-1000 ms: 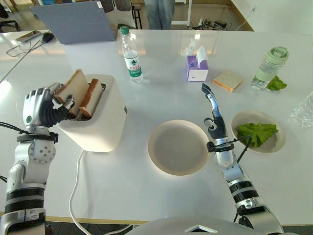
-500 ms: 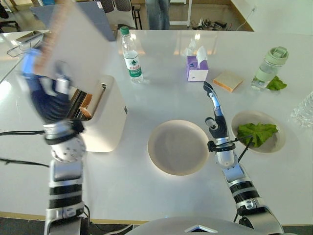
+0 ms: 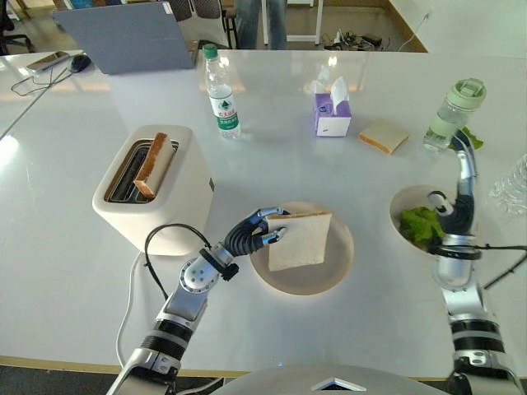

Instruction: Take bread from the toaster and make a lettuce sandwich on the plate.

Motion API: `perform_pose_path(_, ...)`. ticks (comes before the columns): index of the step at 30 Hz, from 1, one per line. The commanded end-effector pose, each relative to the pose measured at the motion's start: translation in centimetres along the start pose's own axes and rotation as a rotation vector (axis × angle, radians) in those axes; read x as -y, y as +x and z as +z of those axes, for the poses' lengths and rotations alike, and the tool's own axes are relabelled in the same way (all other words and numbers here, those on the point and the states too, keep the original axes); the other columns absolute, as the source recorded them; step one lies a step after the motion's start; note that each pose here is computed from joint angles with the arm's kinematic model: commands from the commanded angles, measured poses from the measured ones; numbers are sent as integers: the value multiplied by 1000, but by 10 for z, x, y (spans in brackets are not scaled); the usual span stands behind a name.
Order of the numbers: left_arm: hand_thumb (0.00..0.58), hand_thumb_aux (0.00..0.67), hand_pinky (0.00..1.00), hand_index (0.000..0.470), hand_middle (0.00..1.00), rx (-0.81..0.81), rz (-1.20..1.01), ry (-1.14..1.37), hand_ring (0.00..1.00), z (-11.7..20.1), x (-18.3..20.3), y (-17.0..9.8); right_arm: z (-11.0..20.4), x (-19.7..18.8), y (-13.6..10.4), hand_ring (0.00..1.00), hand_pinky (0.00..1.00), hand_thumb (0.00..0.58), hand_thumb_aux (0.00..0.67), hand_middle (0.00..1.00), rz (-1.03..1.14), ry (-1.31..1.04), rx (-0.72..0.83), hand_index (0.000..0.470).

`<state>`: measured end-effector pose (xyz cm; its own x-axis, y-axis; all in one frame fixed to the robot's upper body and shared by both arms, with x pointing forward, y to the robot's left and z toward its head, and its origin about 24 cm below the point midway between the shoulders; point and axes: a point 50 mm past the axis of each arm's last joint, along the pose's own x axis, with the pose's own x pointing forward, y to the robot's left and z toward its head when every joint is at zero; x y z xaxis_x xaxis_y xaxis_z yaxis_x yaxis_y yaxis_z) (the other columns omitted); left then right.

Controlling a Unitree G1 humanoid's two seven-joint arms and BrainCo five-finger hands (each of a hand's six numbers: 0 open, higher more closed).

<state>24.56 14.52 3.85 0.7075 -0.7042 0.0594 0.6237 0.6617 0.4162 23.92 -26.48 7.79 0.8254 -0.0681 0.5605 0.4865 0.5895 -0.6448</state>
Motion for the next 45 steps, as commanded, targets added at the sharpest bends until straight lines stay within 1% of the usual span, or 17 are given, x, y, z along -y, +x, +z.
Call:
perform_pose_path(1, 580, 670, 1000, 470, 1000, -110, -114, 69, 1000, -12, -5, -15, -39, 20, -19, 0, 0, 0, 0, 0, 99, -300, -99, 0)
perform_pose_path(4, 580, 670, 1000, 470, 1000, -175, -153, 160, 1000, -21, -6, -19, -67, 29, -30, 0, 0, 0, 0, 0, 225, -554, -167, 0)
perform_pose_path(8, 580, 670, 988, 470, 988, -215, -149, 269, 988, -28, -3, -21, -82, 16, -31, 0, 0, 0, 0, 0, 387, -641, -212, 0)
perform_pose_path(9, 511, 439, 675, 308, 675, -214, -147, 298, 675, -28, -3, -22, -85, 13, -30, 0, 0, 0, 0, 0, 417, -654, -216, 0)
perform_pose_path(10, 438, 339, 455, 238, 455, -210, -141, 328, 455, -28, -3, -23, -87, 11, -28, 0, 0, 0, 0, 0, 436, -663, -218, 0)
perform_pose_path(11, 0, 0, 0, 0, 0, -204, -130, 355, 0, -27, -3, -23, -88, 8, -27, 0, 0, 0, 0, 0, 465, -670, -218, 0)
perform_pose_path(18, 0, 0, 0, 0, 0, -139, -111, 400, 0, -17, 2, -25, -93, -4, -24, 0, 0, 0, 0, 0, 536, -669, -226, 0)
perform_pose_path(19, 0, 0, 0, 0, 0, -130, -109, 399, 0, -15, 3, -25, -94, -4, -25, 0, 0, 36, 21, 0, 545, -668, -232, 15)
perform_pose_path(20, 0, 0, 0, 0, 0, -120, -105, 397, 0, -13, 3, -25, -96, -4, -26, 0, 0, 304, 208, 0, 555, -670, -241, 146)
perform_pose_path(21, 0, 0, 0, 0, 0, -114, -102, 397, 0, -12, 4, -26, -97, -3, -28, 0, 0, 452, 355, 0, 566, -672, -250, 249)
perform_pose_path(23, 0, 0, 0, 0, 0, -106, -94, 396, 0, -10, 3, -27, -99, -3, -33, 0, 0, 478, 389, 0, 585, -667, -263, 273)
perform_pose_path(26, 0, 0, 0, 0, 0, -104, -79, 394, 0, -8, 2, -28, -97, -3, -32, 0, 0, 555, 531, 0, 585, -659, -249, 372)
perform_pose_path(28, 0, 0, 0, 0, 0, -105, -63, 391, 0, -8, 1, -29, -94, -5, -29, 0, 0, 577, 620, 0, 573, -653, -225, 435)
perform_pose_path(34, 0, 0, 0, 0, 0, -111, -27, 374, 0, -10, 1, -30, -75, -4, -12, 0, 0, 580, 667, 0, 462, -659, -81, 468)
perform_pose_path(36, 0, 0, 0, 0, 0, -97, 5, 366, 0, -8, -1, -31, -52, -1, 2, 0, 0, 580, 670, 0, 349, -632, 35, 470)
perform_pose_path(40, 0, 0, 0, 0, 0, -23, 127, 351, 0, 4, -10, -32, 17, -6, 22, 0, 0, 580, 670, 0, 196, -468, 282, 470)
perform_pose_path(45, 0, 0, 0, 0, 0, 89, 209, 336, 0, 22, -12, -29, 72, -43, 10, 0, 0, 580, 670, 0, 325, -221, 511, 470)
